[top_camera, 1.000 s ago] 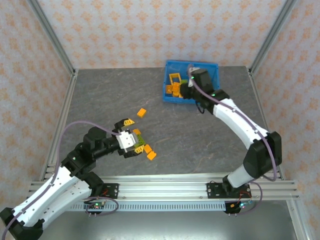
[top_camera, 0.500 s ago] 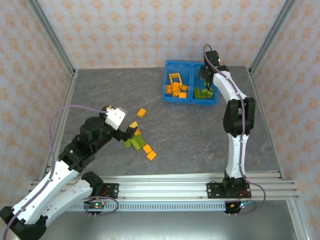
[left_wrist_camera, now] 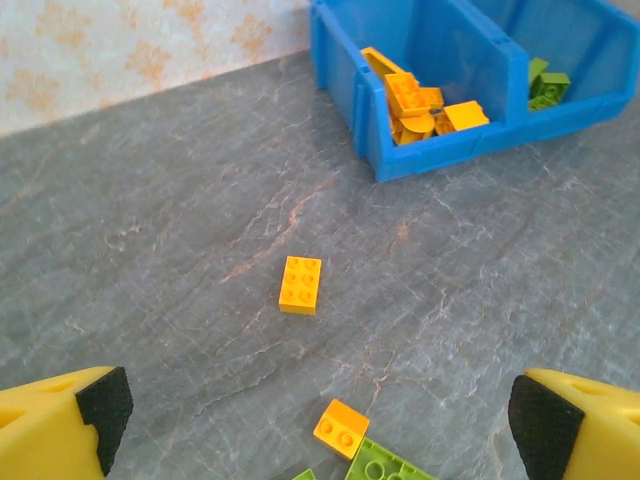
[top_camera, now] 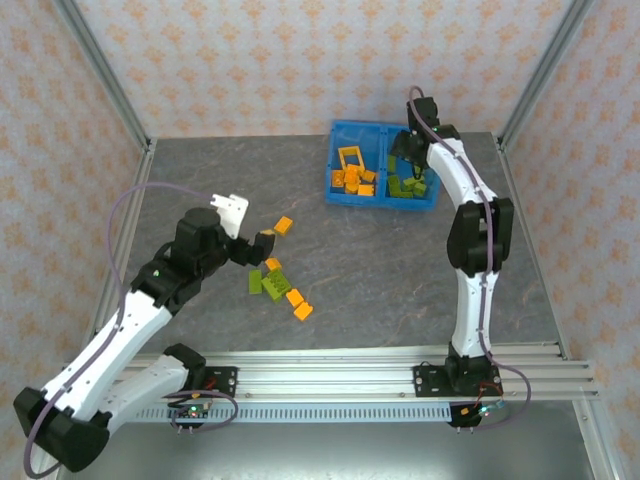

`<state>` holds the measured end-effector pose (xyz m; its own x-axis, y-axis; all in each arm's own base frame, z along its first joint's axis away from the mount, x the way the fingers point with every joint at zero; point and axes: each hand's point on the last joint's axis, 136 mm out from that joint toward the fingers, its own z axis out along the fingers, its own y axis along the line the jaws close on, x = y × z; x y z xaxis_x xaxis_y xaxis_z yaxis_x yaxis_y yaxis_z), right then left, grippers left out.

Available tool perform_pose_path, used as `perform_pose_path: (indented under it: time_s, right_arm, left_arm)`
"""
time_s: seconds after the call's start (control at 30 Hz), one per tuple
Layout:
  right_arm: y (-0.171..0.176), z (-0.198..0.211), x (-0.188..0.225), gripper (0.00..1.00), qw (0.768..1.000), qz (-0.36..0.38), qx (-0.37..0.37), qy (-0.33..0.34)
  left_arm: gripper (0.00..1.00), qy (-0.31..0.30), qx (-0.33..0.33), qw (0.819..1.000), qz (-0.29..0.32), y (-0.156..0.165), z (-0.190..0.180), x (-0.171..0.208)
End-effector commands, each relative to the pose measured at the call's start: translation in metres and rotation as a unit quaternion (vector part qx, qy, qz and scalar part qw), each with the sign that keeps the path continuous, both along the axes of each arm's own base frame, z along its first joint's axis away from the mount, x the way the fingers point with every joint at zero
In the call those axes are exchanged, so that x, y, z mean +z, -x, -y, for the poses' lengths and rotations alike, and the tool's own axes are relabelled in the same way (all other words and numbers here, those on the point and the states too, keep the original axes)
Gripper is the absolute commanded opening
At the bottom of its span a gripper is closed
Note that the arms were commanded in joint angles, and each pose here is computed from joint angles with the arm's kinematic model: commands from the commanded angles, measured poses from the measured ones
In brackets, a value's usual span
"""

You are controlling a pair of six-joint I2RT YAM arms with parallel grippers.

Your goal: Sort the legos into containers by color

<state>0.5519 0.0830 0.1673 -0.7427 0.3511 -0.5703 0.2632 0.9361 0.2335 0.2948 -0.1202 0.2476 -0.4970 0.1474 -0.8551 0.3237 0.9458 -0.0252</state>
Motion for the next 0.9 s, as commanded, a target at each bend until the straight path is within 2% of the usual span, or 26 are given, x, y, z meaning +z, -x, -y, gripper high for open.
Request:
perform_pose_path:
  time_s: [0.0, 0.13, 0.27, 0.37, 0.5, 0.67, 0.87]
  right_arm:
    - [0.033, -0.025, 0.044, 0.59, 0.997, 0.053, 0.037, -0.035]
    - [0.096, -0.049, 0.069, 0.65, 0.99, 0.077, 0.089, -0.082]
    - [0.186, -0.087, 0.102, 0.79, 0.967, 0.099, 0.208, -0.111]
    - [0.248, -0.104, 0.111, 0.86, 0.949, 0.089, 0.271, -0.135]
    - [0.306, -0.111, 0.116, 0.91, 0.93, 0.07, 0.302, -0.2]
    - [0.34, -0.109, 0.115, 0.92, 0.919, 0.05, 0.302, -0.248]
    - [0.347, -0.106, 0.115, 0.92, 0.918, 0.047, 0.298, -0.257]
  left_arm:
    - [0.99, 0.035, 0.052, 0.996, -0.062, -0.02, 0.002, -0.011]
    - [0.99, 0.031, 0.063, 0.989, -0.129, -0.052, 0.014, -0.037]
    - [0.99, 0.016, 0.058, 0.979, -0.195, -0.086, 0.025, -0.071]
    - [0.99, -0.007, 0.059, 0.967, -0.249, -0.107, 0.024, -0.103]
    - [0.96, -0.024, 0.044, 0.956, -0.289, -0.126, 0.032, -0.136]
    - [0.9, -0.057, 0.042, 0.943, -0.324, -0.134, 0.031, -0.178]
    - [0.76, -0.069, 0.039, 0.932, -0.354, -0.132, 0.031, -0.21]
